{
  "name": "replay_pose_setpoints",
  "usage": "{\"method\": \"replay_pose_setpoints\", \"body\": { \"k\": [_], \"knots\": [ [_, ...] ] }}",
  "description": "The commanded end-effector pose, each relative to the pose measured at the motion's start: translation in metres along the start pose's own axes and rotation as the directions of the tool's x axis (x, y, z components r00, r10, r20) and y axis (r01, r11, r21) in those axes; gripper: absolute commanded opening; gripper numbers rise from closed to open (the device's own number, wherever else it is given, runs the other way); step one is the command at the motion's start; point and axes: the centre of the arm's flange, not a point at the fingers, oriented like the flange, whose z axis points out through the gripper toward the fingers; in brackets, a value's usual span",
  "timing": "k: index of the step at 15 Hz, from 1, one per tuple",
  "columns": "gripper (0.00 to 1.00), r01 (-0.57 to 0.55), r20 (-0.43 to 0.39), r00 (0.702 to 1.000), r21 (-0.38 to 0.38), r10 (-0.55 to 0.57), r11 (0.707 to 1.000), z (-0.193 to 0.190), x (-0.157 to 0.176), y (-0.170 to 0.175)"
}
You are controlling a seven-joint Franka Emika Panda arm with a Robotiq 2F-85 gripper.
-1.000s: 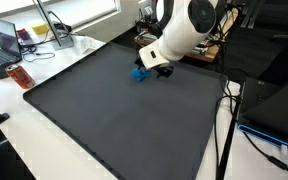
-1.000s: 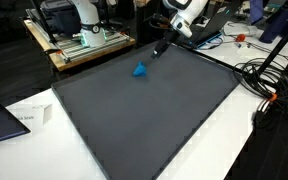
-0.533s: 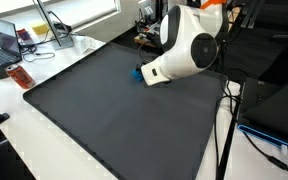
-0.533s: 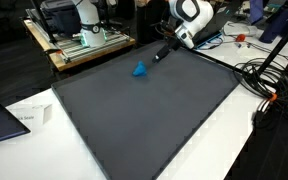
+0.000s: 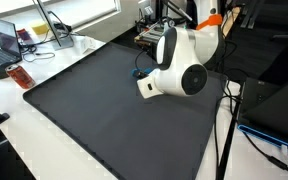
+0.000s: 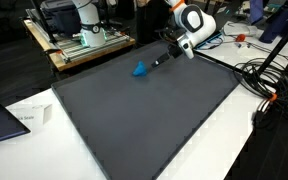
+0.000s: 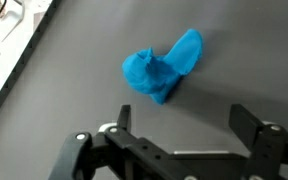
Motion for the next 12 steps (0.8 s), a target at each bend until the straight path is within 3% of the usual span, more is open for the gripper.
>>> {"method": "replay_pose_setpoints", "body": {
  "k": [1, 12],
  "knots": [
    [1.0, 0.033, 0.035, 0.999, -0.014, -0.032, 0.999, -0.005, 0.017, 0.005],
    [1.0, 0.12, -0.032, 0.993, 0.144, -0.116, 0.982, -0.007, -0.022, 0.04]
  ]
}}
